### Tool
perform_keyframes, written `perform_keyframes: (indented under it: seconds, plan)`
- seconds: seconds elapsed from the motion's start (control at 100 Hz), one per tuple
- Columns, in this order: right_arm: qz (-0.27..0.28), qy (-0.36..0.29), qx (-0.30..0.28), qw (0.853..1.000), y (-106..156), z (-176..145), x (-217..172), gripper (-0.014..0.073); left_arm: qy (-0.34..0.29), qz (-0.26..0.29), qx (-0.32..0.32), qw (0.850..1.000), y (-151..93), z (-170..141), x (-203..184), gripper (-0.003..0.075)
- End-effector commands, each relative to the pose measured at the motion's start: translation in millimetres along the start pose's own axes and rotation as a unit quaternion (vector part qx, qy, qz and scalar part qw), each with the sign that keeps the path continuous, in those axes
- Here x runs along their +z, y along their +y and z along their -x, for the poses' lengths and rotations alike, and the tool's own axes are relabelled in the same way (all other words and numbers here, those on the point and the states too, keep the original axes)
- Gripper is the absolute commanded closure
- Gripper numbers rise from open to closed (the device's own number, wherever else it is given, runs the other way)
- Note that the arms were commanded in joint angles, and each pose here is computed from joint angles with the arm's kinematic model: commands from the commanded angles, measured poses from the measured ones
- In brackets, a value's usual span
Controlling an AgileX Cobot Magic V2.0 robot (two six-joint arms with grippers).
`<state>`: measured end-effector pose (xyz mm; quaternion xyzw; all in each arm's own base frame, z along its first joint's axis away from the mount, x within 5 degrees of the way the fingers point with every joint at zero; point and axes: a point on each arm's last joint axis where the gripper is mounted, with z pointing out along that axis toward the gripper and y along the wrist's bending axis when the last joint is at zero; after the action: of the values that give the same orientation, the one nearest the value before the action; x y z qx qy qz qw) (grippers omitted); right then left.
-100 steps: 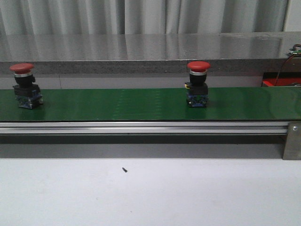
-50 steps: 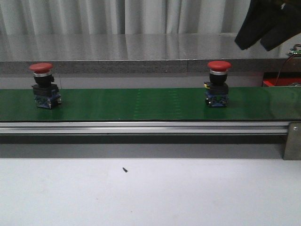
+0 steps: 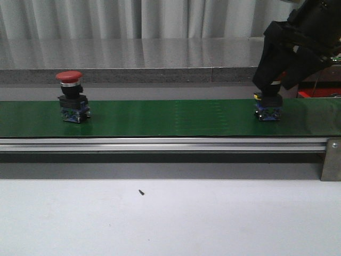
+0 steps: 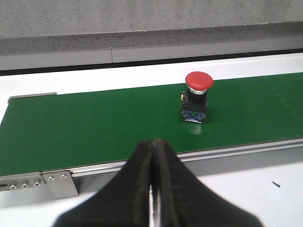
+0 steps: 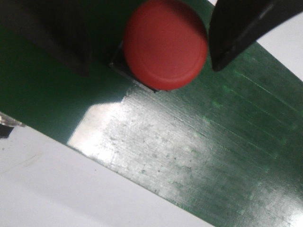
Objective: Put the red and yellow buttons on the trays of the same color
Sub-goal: 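Grasp the first red button at the conveyor end with the right gripper, then lower the red button into the red tray and open the right gripper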
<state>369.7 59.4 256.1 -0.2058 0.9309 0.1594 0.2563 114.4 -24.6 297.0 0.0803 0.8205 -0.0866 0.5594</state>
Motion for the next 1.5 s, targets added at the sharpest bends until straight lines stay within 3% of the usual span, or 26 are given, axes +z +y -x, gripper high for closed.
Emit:
perform_keyframes:
  seconds: [0.0, 0.06, 0.16, 0.24, 0.43, 0.65, 0.77, 1.15, 1.49]
  plan:
    - [-0.008, -0.041, -0.011, 0.999, 3.6, 13.2, -18.0, 0.0083, -0.048, 0.006, -0.008, 0.999, 0.8, 15.0, -2.4, 0.074]
    - [-0.011, -0.038, -0.014, 0.999, 2.8, 12.6, -17.2, 0.0133, -0.048, 0.006, -0.008, 0.999, 0.8, 15.0, -2.4, 0.074]
    - [-0.017, -0.032, -0.018, 0.999, 0.9, 11.3, -17.5, 0.0317, -0.048, 0.006, -0.008, 0.999, 0.8, 15.0, -2.4, 0.074]
    - [-0.018, -0.029, -0.007, 0.999, -2.4, 9.9, -19.8, 0.041, -0.048, 0.006, -0.008, 0.999, 0.8, 15.0, -2.4, 0.074]
    - [-0.025, -0.037, 0.021, 0.999, -23.2, 18.9, -47.7, 0.0413, -0.048, 0.006, -0.008, 0.999, 0.8, 15.0, -2.4, 0.074]
    - [-0.115, -0.129, 0.049, 0.984, -74.4, 41.9, -107.4, 0.0413, -0.048, 0.006, -0.008, 0.999, 0.8, 15.0, -2.4, 0.074]
    - [-0.144, -0.153, 0.066, 0.975, -104.0, 46.8, -118.1, 0.0413, -0.048, 0.006, -0.008, 0.999, 0.8, 15.0, -2.4, 0.074]
    - [-0.16, -0.139, 0.102, 0.972, -193.1, 52.6, -77.8, 0.0413, -0.048, 0.006, -0.008, 0.999, 0.8, 15.0, -2.4, 0.074]
    - [-0.152, -0.12, 0.114, 0.974, -227.3, 47.5, -30.1, 0.0413, -0.048, 0.006, -0.008, 0.999, 0.8, 15.0, -2.4, 0.074]
